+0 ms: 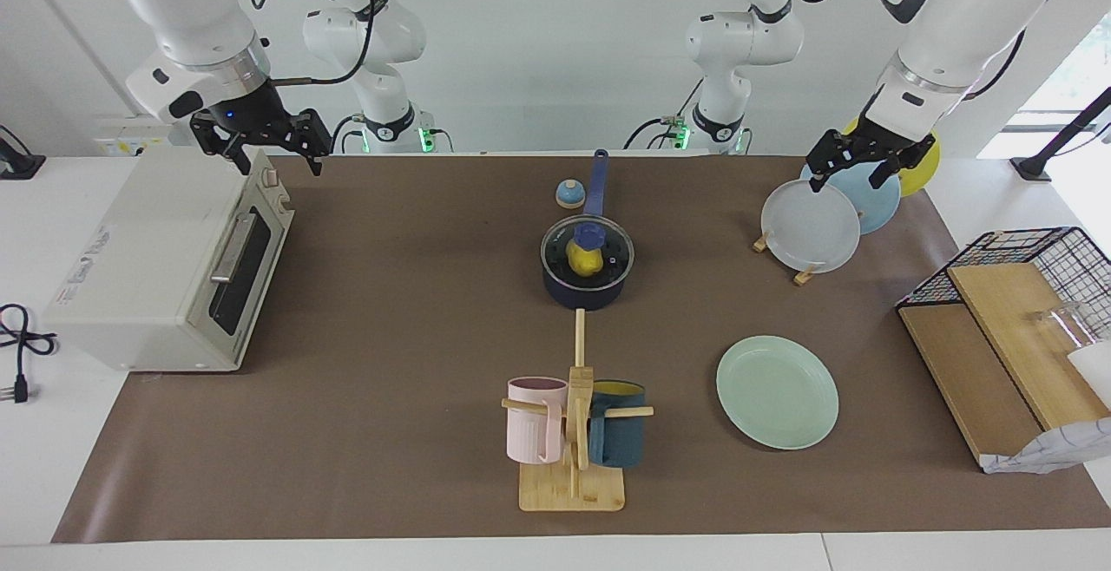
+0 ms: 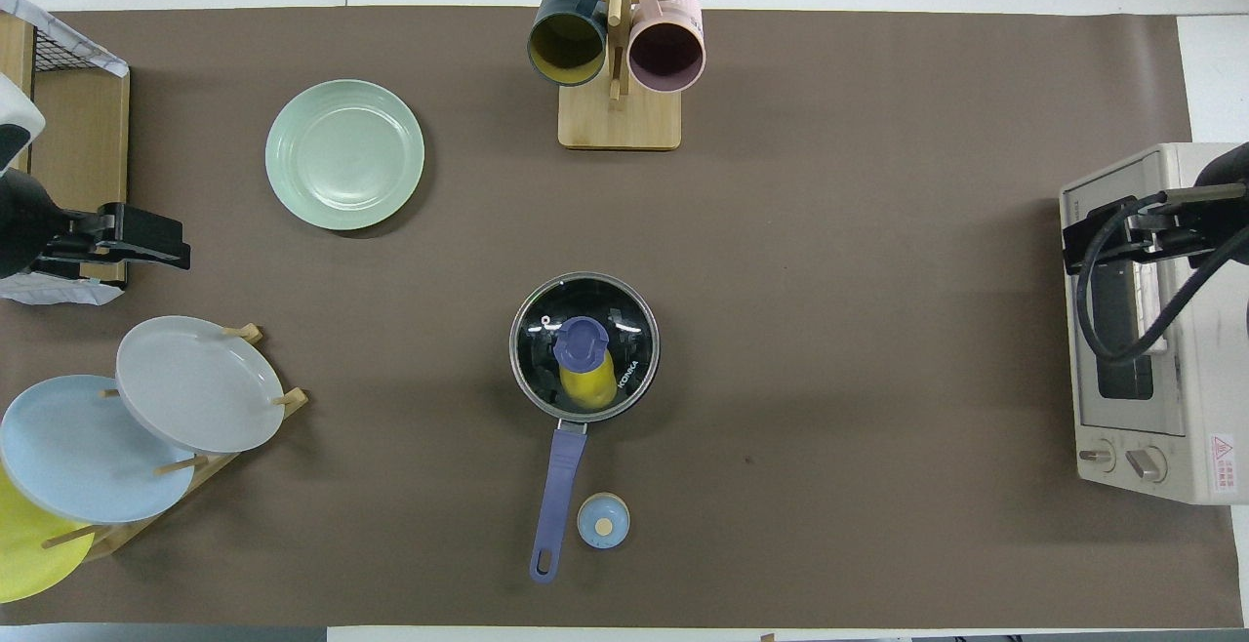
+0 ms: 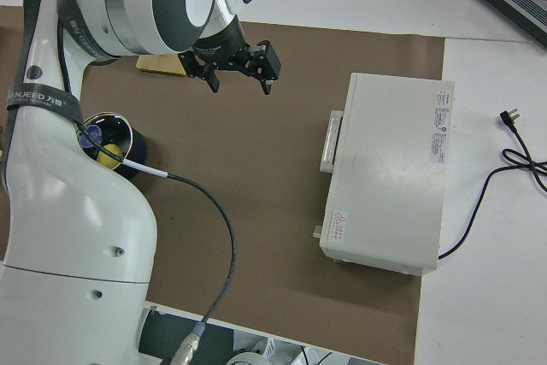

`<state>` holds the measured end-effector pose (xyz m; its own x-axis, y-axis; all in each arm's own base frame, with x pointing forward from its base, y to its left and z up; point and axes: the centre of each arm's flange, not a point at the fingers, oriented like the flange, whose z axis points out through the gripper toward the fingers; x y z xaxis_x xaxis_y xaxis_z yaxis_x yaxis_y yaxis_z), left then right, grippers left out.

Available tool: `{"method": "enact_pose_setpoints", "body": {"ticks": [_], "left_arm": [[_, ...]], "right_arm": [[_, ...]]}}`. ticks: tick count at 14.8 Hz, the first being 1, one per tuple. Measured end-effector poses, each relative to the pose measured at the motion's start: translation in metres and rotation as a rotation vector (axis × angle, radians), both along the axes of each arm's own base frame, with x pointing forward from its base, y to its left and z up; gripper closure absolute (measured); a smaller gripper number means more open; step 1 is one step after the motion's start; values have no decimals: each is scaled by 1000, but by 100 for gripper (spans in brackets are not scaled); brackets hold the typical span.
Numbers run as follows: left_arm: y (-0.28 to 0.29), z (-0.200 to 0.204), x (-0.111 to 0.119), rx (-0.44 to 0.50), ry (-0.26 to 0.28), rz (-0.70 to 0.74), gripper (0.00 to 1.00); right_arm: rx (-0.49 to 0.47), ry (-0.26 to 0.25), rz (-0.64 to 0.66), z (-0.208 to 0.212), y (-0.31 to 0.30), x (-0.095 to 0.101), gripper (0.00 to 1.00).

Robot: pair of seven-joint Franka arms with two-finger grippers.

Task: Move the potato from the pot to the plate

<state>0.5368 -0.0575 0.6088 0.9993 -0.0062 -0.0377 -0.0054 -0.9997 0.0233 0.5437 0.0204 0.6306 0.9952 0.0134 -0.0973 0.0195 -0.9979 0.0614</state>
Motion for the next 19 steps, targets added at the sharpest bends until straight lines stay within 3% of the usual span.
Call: {"method": "enact_pose_setpoints", "body": {"ticks": [15, 19], "left_arm": [[0, 0, 0, 0, 0, 0, 0], [0, 0, 0, 0, 0, 0, 0]], "right_arm": [[0, 2, 7, -1, 4, 0, 0], [22, 4, 66, -1, 37, -3, 0]]}}
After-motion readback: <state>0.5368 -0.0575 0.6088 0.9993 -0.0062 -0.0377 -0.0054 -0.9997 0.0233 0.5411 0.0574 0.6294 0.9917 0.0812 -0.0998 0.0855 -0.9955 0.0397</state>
